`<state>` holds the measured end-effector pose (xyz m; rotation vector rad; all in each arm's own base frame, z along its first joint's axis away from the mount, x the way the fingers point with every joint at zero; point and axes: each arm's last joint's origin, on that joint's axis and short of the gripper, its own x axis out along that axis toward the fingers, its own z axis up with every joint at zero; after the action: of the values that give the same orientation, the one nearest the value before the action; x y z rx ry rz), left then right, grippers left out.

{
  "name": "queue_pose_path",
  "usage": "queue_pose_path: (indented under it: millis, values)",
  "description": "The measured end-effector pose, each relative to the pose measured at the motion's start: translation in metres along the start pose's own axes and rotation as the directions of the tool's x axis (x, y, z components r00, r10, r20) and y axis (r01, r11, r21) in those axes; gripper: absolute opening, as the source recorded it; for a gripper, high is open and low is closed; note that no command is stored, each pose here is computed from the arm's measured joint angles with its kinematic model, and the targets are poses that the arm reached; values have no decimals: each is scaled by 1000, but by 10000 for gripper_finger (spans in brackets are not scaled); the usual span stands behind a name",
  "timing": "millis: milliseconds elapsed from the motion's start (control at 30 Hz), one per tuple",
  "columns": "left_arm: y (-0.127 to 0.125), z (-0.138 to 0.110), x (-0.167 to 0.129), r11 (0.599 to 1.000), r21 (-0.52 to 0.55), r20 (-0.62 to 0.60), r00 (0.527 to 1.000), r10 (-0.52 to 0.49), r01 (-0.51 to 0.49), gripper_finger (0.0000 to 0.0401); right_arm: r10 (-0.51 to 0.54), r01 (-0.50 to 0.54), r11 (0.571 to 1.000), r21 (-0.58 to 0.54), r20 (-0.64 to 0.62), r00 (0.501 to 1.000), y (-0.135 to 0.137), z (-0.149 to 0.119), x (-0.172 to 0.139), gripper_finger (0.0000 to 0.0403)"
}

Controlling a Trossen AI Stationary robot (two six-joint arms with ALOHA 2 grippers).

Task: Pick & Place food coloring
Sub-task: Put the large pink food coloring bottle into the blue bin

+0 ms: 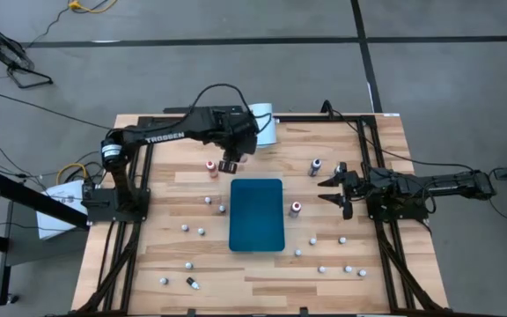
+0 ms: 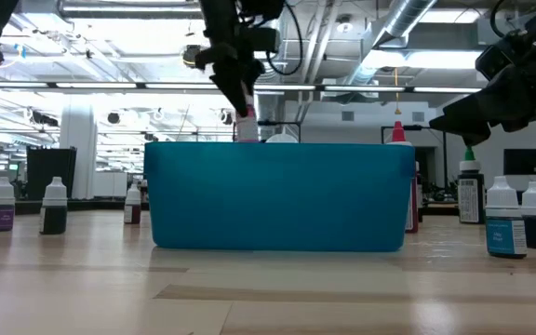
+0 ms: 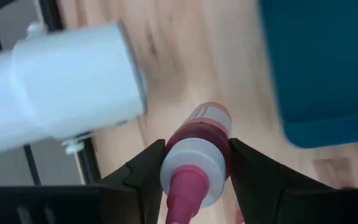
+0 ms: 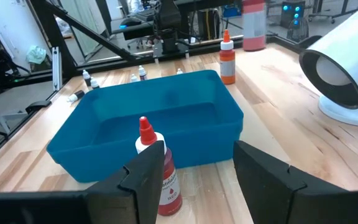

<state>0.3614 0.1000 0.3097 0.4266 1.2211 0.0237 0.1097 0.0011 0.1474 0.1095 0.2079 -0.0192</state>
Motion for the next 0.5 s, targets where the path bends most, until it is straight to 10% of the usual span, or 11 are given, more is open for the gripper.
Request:
queue_pose_path:
  millis: [500]
  values:
    - [-67, 34, -16, 991, 128, 35, 999, -32, 28, 150, 0, 0, 1000, 0, 0, 1000, 0, 0, 0, 184]
